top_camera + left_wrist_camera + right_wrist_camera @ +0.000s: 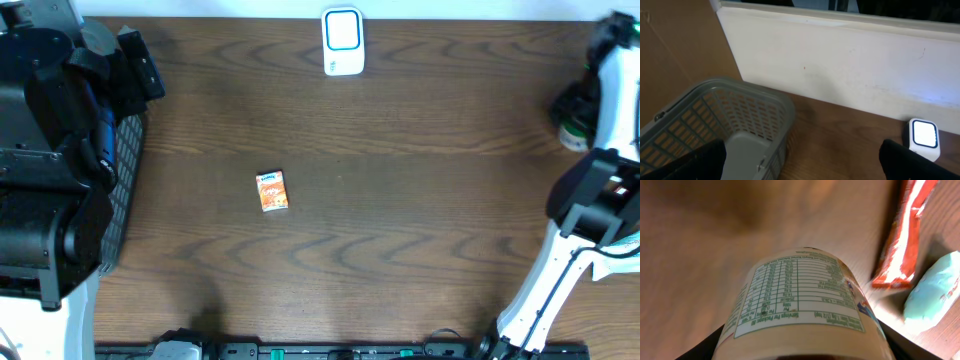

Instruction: Scan the item barcode

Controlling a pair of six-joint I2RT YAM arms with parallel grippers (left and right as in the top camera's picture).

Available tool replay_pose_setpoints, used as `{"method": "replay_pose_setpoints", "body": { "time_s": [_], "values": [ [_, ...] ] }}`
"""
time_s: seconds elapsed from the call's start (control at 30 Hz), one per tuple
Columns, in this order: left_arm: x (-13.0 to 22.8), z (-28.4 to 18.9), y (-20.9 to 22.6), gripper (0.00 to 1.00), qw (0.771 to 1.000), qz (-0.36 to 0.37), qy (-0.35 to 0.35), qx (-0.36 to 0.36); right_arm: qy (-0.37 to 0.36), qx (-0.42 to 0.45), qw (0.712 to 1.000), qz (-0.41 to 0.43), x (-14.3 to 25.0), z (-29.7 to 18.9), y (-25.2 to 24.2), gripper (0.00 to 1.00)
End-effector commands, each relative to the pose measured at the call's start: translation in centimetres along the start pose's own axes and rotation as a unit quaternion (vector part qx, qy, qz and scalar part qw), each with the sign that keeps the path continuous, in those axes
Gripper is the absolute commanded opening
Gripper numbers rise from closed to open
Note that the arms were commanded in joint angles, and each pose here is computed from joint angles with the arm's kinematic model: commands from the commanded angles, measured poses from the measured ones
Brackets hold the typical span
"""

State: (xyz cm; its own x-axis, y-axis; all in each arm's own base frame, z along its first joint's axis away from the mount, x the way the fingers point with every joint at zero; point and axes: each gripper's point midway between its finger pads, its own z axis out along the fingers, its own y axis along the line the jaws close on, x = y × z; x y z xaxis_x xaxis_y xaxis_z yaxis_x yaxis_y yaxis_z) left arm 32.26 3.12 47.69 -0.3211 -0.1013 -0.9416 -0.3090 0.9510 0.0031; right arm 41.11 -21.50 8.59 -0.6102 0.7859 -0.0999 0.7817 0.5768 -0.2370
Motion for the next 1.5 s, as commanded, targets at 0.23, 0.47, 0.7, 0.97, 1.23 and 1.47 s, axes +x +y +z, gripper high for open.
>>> {"method": "replay_pose_setpoints", "body": {
  "time_s": [0.23, 0.47, 0.7, 0.97, 1.23, 1.47],
  "values": [
    [0.1, 0.0, 0.2, 0.98, 1.0, -0.004, 0.001, -0.004, 0.091, -0.038, 0.995, 0.007, -1.5, 9.1, -2.9, 0.59],
    [0.1, 0.0, 0.2, 0.98, 1.0, -0.004, 0.001, -0.004, 0.065, -0.07, 0.994, 0.058, -4.1, 6.5, -6.6, 0.99],
    [0.1, 0.0, 0.2, 0.98, 1.0, -0.004, 0.001, -0.004, -0.054, -0.249, 0.963, 0.082, -6.4, -9.4, -6.9, 0.99],
    [0.1, 0.0, 0.2, 0.98, 1.0, -0.004, 0.001, -0.004, -0.147, -0.351, 0.922, -0.073, -0.2, -22.5, 1.0, 0.99],
    [0.1, 0.0, 0.2, 0.98, 1.0, -0.004, 0.001, -0.004, 0.026, -0.343, 0.915, -0.212, 15.5, -21.2, 14.1, 0.99],
    [0.1, 0.0, 0.2, 0.98, 1.0, -0.004, 0.001, -0.004, 0.094, -0.285, 0.889, -0.346, 30.0, -15.3, 23.7, 0.99]
  ]
}}
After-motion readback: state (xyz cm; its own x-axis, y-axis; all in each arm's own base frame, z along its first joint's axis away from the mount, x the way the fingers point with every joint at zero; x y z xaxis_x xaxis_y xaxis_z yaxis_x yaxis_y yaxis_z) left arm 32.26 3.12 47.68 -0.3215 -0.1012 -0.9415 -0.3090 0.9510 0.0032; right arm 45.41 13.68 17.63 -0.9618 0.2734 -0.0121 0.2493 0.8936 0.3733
